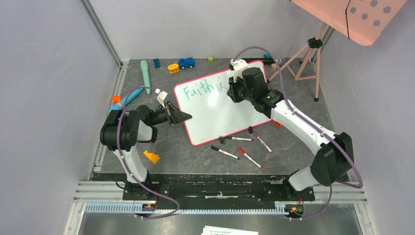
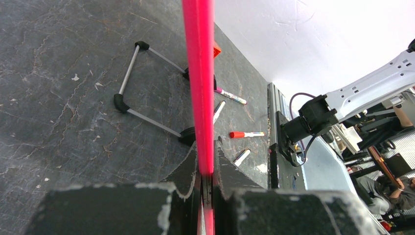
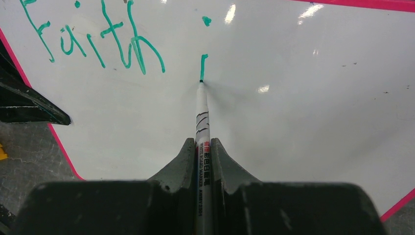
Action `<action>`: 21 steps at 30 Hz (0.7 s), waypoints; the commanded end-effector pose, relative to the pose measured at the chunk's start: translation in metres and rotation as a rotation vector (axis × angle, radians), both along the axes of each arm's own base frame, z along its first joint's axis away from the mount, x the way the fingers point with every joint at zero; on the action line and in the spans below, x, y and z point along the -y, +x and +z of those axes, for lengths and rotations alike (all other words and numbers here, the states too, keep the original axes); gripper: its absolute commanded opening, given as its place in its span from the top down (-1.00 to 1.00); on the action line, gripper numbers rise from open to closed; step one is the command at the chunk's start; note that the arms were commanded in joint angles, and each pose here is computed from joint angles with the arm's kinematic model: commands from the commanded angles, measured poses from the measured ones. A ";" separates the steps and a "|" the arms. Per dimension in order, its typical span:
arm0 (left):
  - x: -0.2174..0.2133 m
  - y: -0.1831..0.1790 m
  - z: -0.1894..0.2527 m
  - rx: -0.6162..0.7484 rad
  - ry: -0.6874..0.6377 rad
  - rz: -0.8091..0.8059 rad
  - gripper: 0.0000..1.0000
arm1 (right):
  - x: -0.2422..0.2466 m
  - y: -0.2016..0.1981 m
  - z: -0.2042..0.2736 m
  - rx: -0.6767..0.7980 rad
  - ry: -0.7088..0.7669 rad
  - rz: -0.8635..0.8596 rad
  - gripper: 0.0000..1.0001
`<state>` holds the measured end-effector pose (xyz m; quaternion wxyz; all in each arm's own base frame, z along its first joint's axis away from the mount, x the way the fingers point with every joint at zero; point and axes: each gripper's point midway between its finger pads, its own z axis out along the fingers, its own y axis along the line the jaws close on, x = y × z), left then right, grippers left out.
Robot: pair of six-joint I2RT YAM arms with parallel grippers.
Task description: Write a sentence on the whiteboard
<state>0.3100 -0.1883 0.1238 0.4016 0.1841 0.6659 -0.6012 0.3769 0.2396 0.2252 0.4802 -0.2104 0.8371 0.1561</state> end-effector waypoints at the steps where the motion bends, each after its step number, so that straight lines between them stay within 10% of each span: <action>1: 0.007 -0.016 0.000 0.152 0.036 -0.101 0.96 | 0.001 0.001 0.020 0.041 0.035 -0.012 1.00; 21: 0.007 -0.015 0.000 0.149 0.036 -0.100 0.96 | 0.004 0.017 0.078 0.142 0.049 -0.025 1.00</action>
